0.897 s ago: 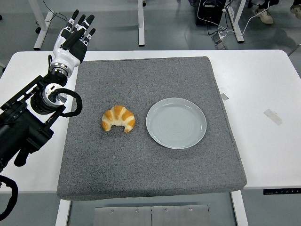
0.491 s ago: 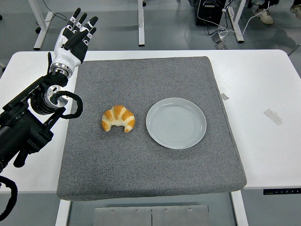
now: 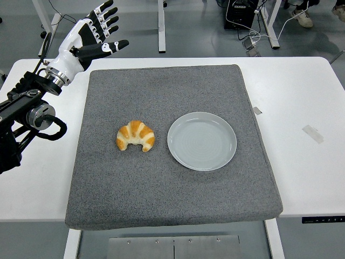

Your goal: Place the bread on the plate

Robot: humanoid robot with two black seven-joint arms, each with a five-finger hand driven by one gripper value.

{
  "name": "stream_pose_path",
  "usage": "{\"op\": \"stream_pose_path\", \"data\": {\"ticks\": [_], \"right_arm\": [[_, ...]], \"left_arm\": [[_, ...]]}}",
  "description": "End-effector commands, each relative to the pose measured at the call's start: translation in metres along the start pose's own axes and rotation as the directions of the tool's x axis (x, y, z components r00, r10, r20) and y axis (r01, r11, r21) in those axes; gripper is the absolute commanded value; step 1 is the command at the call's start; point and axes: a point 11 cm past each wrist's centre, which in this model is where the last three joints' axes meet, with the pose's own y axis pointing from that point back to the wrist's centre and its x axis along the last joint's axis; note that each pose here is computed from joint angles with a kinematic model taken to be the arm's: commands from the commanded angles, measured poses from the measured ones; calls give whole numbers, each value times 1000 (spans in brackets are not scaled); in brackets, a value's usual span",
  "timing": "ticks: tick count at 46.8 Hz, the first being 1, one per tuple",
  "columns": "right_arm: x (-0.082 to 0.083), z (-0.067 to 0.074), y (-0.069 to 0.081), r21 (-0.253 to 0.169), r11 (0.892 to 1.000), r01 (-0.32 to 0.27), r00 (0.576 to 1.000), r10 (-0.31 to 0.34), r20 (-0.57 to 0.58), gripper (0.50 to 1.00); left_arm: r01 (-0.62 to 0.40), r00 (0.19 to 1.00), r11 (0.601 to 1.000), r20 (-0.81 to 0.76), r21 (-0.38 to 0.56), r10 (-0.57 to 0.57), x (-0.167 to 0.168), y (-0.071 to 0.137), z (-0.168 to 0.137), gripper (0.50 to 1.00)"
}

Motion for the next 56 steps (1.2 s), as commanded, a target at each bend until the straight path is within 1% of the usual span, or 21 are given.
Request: {"op": "stream_pose_path", "data": {"ticks": [1, 8, 15, 22, 24, 28, 31, 37, 39, 46, 56], "right_arm": [[0, 0, 0, 0, 1000, 1, 1000, -1, -1, 1000], [0, 0, 0, 0, 1000, 1, 1000, -1, -1, 1000], [0, 0, 0, -2, 1000, 1, 1000, -1, -1, 1000], [0, -1, 0, 1, 1000, 0, 1000, 0, -1, 1000], [0, -1, 0, 1, 1000, 0, 1000, 0, 0, 1000], [1, -1, 0, 1, 1000, -1, 1000, 1, 0, 1000], [0, 0, 0, -2, 1000, -1, 1000, 1, 0, 1000], [0, 0, 0, 0, 1000, -1, 1000, 1, 0, 1000], [1, -1, 0, 1, 1000, -1, 1000, 1, 0, 1000], [0, 0, 0, 0, 1000, -1, 1000, 1, 0, 1000], [0, 0, 0, 0, 1000, 0, 1000, 0, 0, 1000]], "left_arm": [[74, 995, 997, 64, -25, -72, 0, 6, 4, 978], [194, 973, 979, 115, 61, -200, -2, 16, 1, 980], [326, 917, 936, 197, 135, -347, -12, 13, 5, 981], [384, 860, 901, 278, 204, -429, -15, 14, 4, 980], [401, 837, 885, 299, 235, -459, -16, 16, 1, 980], [443, 769, 842, 351, 308, -534, -23, 19, -6, 980], [459, 725, 815, 381, 353, -574, -23, 21, -9, 980], [460, 669, 784, 419, 416, -614, -16, 29, -14, 980], [464, 648, 776, 434, 427, -626, -16, 28, -13, 980], [468, 563, 731, 471, 497, -679, -12, 37, -20, 980], [469, 515, 708, 488, 528, -705, -12, 41, -25, 980]]}}
